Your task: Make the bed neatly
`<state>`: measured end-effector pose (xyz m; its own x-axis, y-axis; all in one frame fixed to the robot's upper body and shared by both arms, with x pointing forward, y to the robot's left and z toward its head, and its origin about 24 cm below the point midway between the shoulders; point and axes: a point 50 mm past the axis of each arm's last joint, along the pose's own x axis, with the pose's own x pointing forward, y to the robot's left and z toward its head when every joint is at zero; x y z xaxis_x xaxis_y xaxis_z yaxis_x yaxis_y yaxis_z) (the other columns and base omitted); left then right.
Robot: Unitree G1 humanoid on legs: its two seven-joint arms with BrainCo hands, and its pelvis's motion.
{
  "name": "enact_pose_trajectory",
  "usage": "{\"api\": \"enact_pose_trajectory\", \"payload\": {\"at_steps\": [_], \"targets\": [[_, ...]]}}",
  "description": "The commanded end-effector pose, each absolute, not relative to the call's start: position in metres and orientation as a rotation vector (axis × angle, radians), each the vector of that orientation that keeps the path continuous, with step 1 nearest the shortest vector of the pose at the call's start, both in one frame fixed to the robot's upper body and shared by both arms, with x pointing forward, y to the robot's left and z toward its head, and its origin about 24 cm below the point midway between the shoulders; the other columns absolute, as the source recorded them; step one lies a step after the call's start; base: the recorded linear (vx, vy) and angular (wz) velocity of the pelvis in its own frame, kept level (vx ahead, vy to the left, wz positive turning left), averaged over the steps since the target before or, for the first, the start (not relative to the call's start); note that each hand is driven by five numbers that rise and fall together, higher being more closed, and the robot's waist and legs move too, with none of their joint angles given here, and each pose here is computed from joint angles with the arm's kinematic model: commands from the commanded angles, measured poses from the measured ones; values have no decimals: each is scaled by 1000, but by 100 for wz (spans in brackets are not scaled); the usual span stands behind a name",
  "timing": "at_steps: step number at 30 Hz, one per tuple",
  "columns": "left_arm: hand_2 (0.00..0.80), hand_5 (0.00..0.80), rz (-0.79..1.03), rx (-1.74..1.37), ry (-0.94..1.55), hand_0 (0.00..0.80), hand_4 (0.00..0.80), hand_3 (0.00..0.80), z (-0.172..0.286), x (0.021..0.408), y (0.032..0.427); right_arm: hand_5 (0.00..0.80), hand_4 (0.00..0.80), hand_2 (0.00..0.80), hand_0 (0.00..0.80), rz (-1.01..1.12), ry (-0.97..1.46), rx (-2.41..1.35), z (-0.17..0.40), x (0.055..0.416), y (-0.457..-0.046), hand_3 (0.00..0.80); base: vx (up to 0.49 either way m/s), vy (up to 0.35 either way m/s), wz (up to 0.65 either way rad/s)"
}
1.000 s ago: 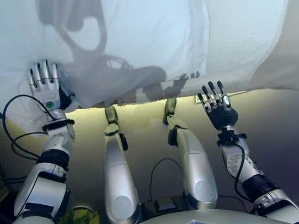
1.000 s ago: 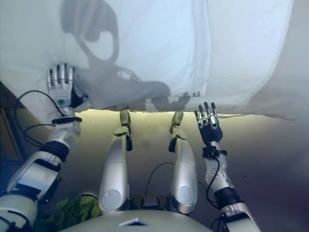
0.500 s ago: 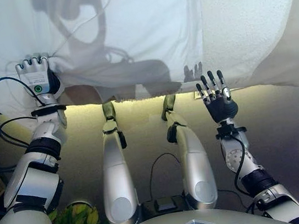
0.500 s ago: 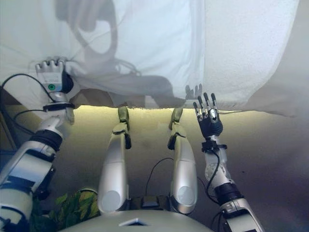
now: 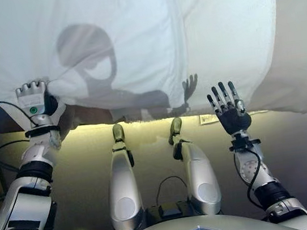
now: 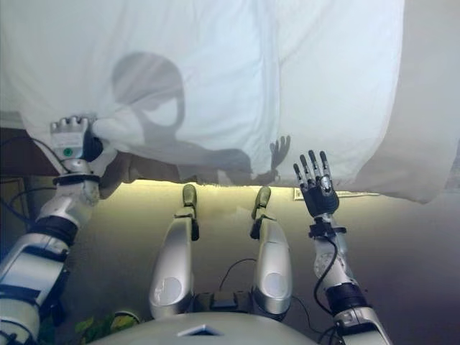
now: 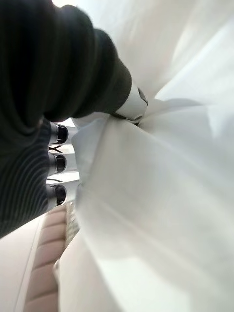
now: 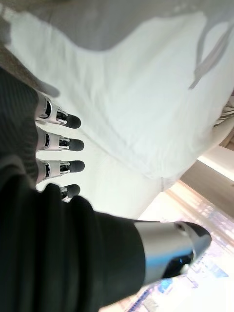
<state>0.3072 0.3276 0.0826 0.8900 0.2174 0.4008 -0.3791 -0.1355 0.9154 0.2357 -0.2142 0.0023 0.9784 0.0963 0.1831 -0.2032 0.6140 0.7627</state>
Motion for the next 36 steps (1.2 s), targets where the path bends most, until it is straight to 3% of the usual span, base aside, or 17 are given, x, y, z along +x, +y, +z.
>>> {"api": "enact_pose_trajectory", "payload": {"at_steps": [1, 8, 15, 26, 35, 36], "targets": [[800, 800, 545, 1746, 60, 800, 800, 800, 75, 260, 385, 0, 0, 0, 0, 125, -149, 837, 0, 208, -251, 0, 21, 109, 4], [800, 800, 546, 1842, 100, 800, 800, 800, 109, 240, 417, 0, 0, 0, 0, 89, -139, 787, -3, 197, -282, 0, 55, 104, 6], [800, 800, 483, 1873, 211, 800, 800, 800, 76, 247, 407, 0, 0, 0, 0, 3, -105, 720, 5, 226, -247, 0, 131, 177, 13], [800, 800, 386, 1898, 366, 800, 800, 800, 34, 239, 393, 0, 0, 0, 0, -84, -62, 627, -9, 234, -223, 0, 86, 137, 7], [800, 800, 423, 1931, 517, 800, 800, 800, 28, 224, 407, 0, 0, 0, 0, -117, -34, 608, -14, 234, -214, 0, 53, 58, 5], [0, 0, 409, 1932, 558, 0, 0, 0, 19, 220, 404, 0, 0, 0, 0, -117, -26, 600, -15, 235, -212, 0, 34, 94, 12]]}}
